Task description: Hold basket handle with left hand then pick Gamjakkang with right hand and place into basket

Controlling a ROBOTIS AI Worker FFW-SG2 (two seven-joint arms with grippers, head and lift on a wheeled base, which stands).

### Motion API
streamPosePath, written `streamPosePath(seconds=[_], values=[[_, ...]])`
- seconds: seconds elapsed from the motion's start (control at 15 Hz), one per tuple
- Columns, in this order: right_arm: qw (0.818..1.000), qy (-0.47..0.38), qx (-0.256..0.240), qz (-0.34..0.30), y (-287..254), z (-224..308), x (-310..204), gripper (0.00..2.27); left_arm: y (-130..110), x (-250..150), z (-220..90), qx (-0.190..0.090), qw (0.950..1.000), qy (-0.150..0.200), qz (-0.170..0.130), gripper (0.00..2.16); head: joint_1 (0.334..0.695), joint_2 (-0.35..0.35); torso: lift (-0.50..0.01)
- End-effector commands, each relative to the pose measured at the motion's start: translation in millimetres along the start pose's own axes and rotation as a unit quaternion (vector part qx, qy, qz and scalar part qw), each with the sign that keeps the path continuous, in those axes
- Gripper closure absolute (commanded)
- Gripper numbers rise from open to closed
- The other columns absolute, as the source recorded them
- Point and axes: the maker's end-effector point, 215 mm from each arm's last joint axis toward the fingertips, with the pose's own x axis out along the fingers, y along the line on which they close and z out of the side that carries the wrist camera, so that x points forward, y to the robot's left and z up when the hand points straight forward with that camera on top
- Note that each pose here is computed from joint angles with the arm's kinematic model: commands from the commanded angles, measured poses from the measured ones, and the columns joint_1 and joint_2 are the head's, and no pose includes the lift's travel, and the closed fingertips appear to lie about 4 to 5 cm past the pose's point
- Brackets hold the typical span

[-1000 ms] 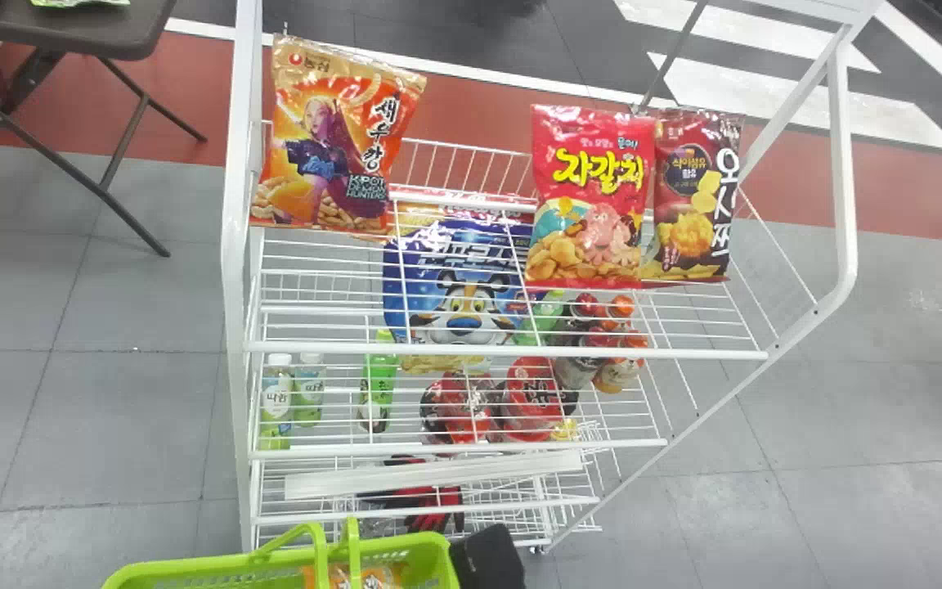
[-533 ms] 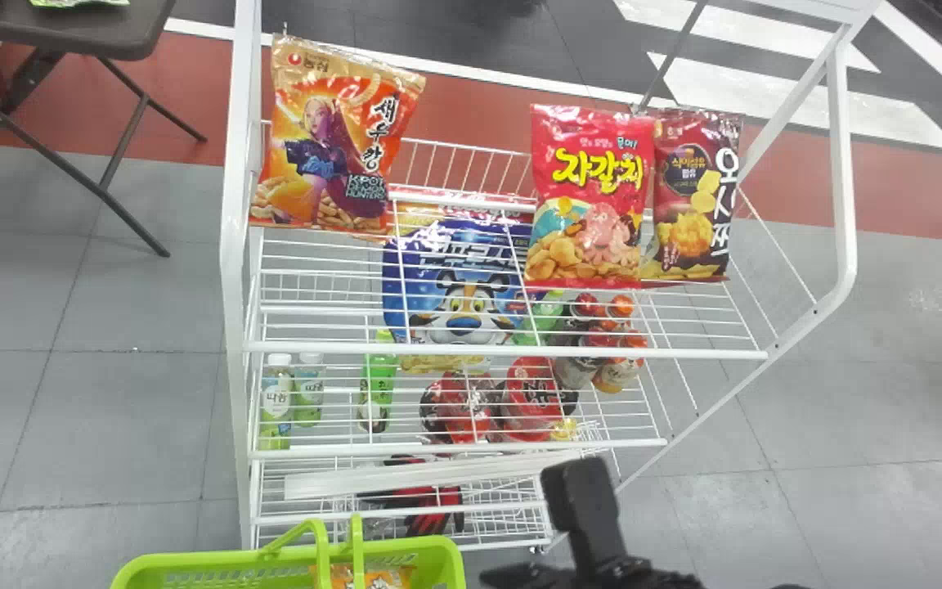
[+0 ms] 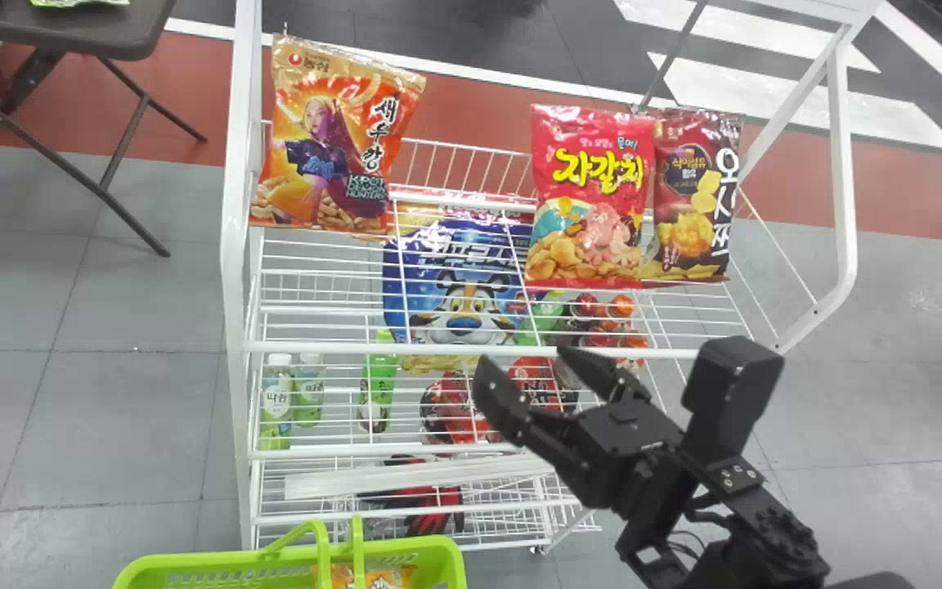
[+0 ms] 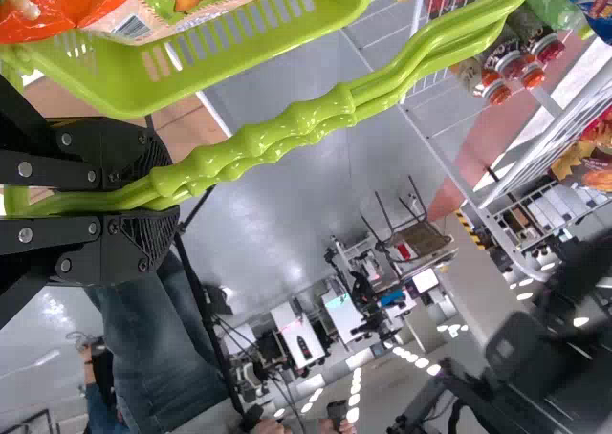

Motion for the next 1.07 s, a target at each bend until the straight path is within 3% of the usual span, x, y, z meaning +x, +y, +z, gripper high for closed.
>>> streamPosePath(seconds=[0.0, 0.13, 1.0], values=[[0.995, -0.104, -0.009, -0.008, -3.4, 35.6, -4.2, 0.12, -0.2, 1.5, 0.0, 0.001, 1.0000, 0.000, -0.001, 2.14, 0.695, -0.350, -0.019], [0.990, -0.139, -0.024, -0.013, -4.9, 43.7, -9.8, 0.12, 0.3, 1.7, -0.6, 0.001, 1.0000, -0.001, -0.001, 2.14, 0.695, -0.350, -0.019], [0.990, -0.134, -0.019, -0.033, -14.7, 38.8, -14.6, 0.13, -1.8, 0.7, 0.4, 0.004, 1.0000, 0.000, -0.005, 2.14, 0.695, -0.350, -0.019]])
